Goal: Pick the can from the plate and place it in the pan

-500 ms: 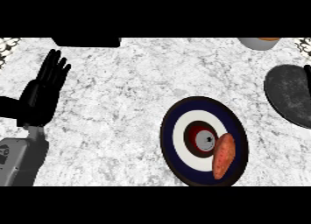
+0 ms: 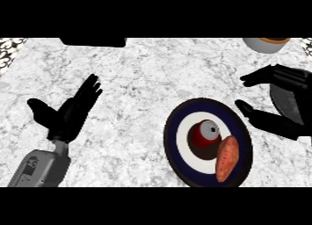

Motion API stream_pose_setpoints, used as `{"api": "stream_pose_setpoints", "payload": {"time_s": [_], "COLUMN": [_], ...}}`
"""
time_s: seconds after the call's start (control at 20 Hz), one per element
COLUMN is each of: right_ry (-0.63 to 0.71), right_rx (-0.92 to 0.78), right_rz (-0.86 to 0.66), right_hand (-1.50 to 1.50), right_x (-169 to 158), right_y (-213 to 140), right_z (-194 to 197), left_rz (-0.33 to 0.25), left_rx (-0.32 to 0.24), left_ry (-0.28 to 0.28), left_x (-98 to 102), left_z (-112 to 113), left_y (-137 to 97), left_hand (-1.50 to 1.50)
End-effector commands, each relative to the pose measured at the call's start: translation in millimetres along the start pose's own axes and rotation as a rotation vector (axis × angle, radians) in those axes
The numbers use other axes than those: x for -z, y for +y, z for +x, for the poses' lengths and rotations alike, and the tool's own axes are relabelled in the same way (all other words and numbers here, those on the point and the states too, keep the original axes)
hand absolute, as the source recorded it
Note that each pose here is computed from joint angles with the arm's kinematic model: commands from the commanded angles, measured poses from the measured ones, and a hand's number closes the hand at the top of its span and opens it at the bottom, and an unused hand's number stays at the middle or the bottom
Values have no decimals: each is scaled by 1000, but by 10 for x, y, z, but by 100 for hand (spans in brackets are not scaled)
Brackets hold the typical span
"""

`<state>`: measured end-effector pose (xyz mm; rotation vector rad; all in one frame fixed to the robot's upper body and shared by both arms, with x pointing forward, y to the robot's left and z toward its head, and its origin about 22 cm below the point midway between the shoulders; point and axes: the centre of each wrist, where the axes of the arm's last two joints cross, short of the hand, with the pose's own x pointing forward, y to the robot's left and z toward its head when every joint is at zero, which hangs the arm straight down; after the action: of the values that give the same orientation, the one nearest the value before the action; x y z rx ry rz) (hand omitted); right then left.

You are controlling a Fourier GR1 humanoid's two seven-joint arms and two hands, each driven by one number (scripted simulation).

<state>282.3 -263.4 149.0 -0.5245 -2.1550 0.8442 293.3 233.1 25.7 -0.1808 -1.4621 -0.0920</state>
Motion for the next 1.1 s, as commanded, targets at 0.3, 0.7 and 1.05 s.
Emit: {"api": "stream_pose_setpoints", "payload": {"time_s": [0.3, 0.7, 1.05], "right_ry": [-147, 153, 352], "right_rx": [-357, -932, -1184], "right_rz": [230, 622, 866], "right_hand": [-150, -150, -150], "right_x": [81, -55, -132], "right_y": [946, 1139, 1867], "right_z": [471, 414, 972], "left_rz": [-38, -25, -42], "left_rx": [-32, -35, -48], "left_ry": [110, 121, 98], "left_x": [-219, -237, -181], "left_z": [-202, -237, -141], "left_y": [-203, -122, -248], "left_hand": [0, 0, 0]}}
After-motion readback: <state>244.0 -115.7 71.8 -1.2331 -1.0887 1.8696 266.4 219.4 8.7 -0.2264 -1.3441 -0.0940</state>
